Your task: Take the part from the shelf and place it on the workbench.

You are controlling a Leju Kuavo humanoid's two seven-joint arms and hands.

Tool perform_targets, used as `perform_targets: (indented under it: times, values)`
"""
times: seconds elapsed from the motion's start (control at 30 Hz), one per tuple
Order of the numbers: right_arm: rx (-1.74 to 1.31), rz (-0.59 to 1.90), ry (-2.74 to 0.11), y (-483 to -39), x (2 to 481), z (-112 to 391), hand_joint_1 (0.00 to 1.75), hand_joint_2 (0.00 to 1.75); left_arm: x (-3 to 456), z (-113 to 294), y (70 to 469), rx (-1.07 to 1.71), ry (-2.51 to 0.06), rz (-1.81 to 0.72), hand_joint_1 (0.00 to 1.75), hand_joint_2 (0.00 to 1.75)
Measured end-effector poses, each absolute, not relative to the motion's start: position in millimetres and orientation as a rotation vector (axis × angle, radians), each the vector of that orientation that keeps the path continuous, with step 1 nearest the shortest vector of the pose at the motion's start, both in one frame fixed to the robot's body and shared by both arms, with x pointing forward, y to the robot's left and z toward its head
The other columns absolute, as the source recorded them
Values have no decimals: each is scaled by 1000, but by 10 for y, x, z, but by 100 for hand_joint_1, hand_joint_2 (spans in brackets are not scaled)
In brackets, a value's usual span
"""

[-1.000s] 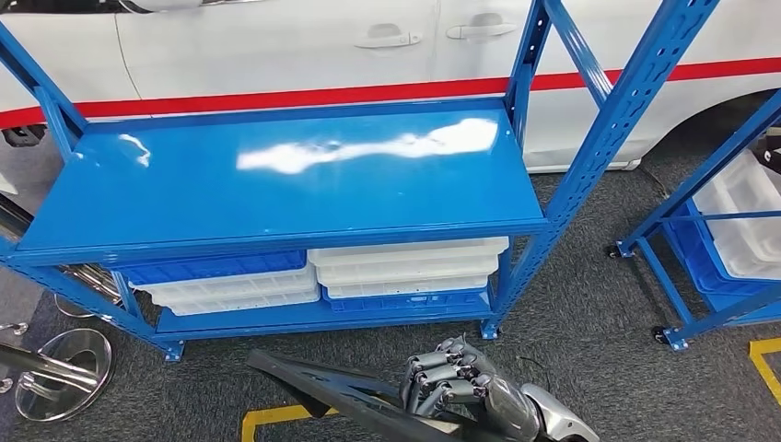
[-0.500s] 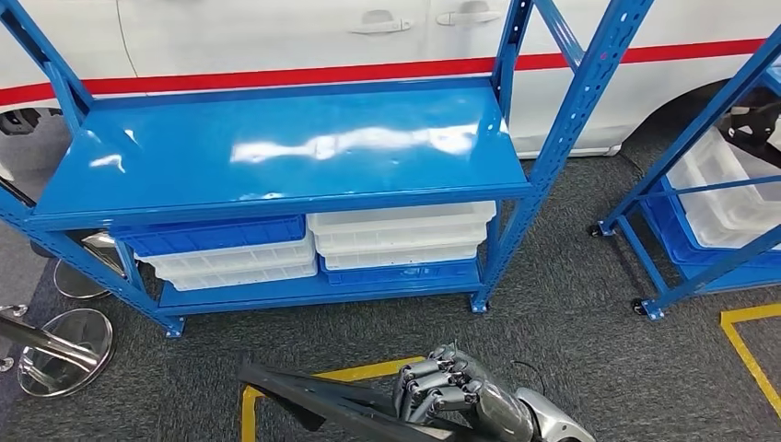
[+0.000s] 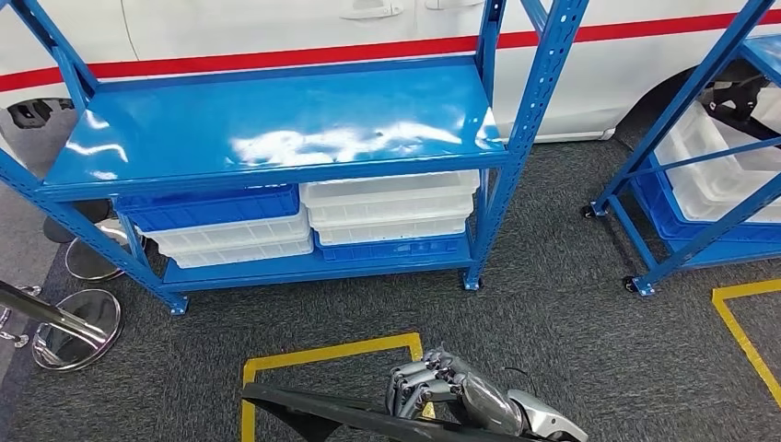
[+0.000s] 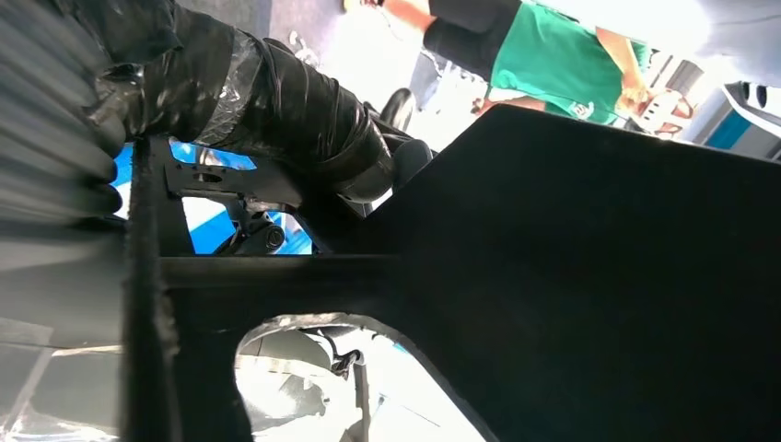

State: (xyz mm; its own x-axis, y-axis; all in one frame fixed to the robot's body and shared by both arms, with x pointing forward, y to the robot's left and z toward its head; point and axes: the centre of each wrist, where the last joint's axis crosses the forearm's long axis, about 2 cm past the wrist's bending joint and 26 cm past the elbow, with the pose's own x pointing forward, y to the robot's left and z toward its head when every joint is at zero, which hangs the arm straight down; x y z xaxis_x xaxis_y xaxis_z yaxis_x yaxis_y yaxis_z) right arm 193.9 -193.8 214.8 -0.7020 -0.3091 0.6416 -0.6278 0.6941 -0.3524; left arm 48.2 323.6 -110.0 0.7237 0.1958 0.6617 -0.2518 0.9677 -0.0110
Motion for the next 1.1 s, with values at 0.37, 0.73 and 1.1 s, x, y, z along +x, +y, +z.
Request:
perform_targets:
  times: [0.37,0.73,1.1]
  values:
    - [728,760,-2344,-1936,1936,2125,175,175,508,-1097,3227,80,-726,251,0,175]
    - [734,749,-2367,-1944,1925,2127,175,175,493,-1099,3223,81,-719,255,0,175]
    - [741,721,-2365,-1958,1874,2093,175,175,467,-1101,3247,90,-702,243,0,175]
